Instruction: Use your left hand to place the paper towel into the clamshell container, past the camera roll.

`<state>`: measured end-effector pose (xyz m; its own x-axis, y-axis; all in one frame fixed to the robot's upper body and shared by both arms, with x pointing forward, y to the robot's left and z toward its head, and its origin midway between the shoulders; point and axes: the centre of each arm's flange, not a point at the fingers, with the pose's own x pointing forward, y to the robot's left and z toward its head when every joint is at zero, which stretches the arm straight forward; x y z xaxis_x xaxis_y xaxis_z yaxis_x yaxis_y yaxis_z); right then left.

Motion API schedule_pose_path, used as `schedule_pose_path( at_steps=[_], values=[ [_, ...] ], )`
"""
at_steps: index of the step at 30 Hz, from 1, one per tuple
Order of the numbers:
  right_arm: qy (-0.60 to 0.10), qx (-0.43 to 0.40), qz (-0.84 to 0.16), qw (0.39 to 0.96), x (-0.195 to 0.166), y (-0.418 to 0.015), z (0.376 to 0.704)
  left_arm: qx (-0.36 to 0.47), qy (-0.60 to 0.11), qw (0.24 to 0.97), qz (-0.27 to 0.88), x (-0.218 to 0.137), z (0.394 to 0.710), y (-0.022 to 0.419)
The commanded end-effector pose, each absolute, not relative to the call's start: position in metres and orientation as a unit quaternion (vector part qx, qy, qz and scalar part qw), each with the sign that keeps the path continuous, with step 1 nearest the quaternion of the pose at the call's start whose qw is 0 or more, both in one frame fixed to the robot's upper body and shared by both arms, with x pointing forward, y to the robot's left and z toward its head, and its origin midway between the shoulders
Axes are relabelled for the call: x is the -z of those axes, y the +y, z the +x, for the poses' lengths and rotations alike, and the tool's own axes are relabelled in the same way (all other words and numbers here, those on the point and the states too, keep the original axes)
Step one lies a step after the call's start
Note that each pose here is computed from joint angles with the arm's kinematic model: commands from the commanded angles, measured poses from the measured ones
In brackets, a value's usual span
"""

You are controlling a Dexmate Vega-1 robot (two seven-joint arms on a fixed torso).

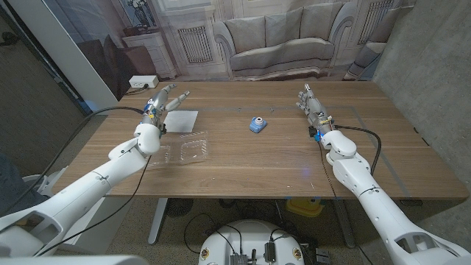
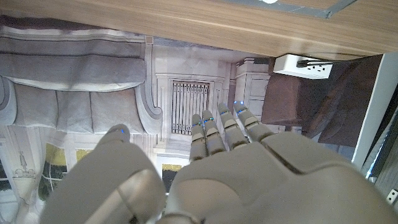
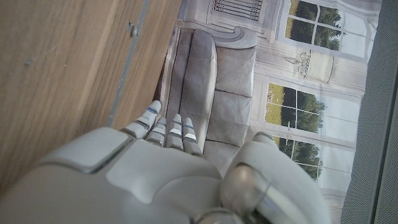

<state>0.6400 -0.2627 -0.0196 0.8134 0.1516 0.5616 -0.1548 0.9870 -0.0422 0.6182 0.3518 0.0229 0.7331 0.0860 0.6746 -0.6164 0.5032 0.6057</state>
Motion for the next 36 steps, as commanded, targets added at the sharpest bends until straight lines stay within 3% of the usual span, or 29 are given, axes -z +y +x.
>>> schedule_pose_path(
  at_steps=[1,36],
  values=[
    [-0.291,-0.081,0.005,0.953,0.0211,-0.2628,0.6394,-0.234,-0.274,0.797,0.485,-0.0232,0.6168,0.356],
    [-0.292,-0.082,0.007,0.953,0.0252,-0.2611,0.6373,-0.232,-0.239,0.773,0.54,-0.0247,0.6175,0.3561]
  ],
)
